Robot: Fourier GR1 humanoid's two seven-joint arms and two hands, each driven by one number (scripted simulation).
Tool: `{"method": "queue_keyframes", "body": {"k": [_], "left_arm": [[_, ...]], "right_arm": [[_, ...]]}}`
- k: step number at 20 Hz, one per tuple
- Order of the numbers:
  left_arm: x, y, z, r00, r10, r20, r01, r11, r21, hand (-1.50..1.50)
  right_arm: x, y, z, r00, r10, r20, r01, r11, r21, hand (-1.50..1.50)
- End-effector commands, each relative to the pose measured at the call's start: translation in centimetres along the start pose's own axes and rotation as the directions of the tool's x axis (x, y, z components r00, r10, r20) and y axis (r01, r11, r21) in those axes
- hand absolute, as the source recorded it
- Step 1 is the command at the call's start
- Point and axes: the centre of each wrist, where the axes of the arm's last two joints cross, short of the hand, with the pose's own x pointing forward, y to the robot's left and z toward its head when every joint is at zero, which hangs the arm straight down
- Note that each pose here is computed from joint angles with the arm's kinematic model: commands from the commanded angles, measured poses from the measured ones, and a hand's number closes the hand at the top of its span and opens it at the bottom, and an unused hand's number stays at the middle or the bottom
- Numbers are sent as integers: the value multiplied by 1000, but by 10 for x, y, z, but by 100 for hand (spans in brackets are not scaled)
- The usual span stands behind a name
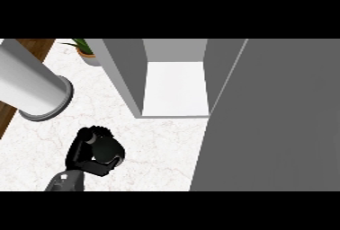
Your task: Pick up the wine, place it into the cabinet and close the cabinet
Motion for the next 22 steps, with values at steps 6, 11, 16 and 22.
{"method": "queue_keyframes", "body": {"k": [6,11,16,22], "left_arm": [[26,-24,9,994,112,17,-110,988,-104,150],[38,-82,2,992,123,24,-120,988,-101,150],[49,-106,-7,995,99,17,-96,988,-124,150],[76,-128,-13,997,67,47,-62,993,-100,150]], "right_arm": [[32,-12,29,997,-26,75,27,1000,-15,-150],[21,-5,26,997,-18,74,20,999,-25,-150],[26,-10,29,997,-8,81,10,1000,-21,-150],[26,-14,43,997,-24,79,27,999,-39,-150]]}}
